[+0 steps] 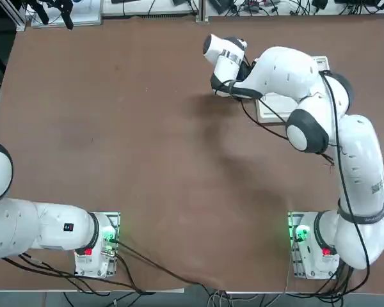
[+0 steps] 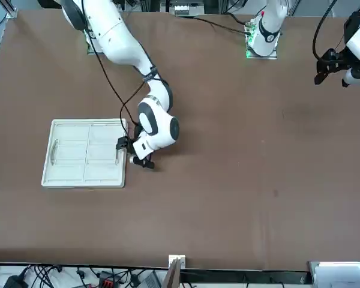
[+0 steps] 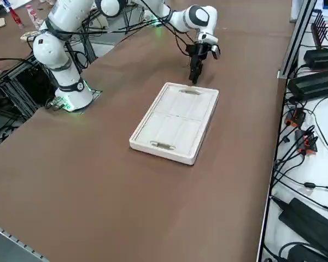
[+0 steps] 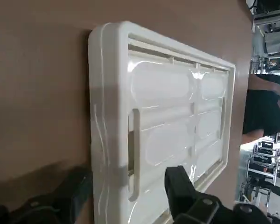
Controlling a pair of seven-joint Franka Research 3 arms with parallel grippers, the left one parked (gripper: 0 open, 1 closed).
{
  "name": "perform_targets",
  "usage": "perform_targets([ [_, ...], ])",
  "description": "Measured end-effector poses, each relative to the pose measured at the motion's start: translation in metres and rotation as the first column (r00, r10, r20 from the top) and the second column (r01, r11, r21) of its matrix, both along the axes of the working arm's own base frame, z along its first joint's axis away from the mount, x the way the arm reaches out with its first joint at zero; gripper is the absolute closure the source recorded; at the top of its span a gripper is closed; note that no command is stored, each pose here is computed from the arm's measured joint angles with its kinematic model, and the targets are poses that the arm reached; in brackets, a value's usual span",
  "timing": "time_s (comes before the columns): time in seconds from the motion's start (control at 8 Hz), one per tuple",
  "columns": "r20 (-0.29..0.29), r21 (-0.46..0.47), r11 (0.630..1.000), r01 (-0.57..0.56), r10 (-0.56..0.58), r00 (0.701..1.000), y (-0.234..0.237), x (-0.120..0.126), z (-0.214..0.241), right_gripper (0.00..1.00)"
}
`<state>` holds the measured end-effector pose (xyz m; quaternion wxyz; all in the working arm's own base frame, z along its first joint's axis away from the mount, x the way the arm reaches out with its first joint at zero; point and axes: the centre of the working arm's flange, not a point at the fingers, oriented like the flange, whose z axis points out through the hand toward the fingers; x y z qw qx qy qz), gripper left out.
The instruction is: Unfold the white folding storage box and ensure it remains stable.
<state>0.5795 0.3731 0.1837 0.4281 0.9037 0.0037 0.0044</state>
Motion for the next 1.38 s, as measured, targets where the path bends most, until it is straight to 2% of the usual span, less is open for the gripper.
perform_targets([
  [1.38, -0.067, -0.034, 0.999, -0.012, 0.009, 0.998, -0.013, 0.003, -0.02, 0.14],
])
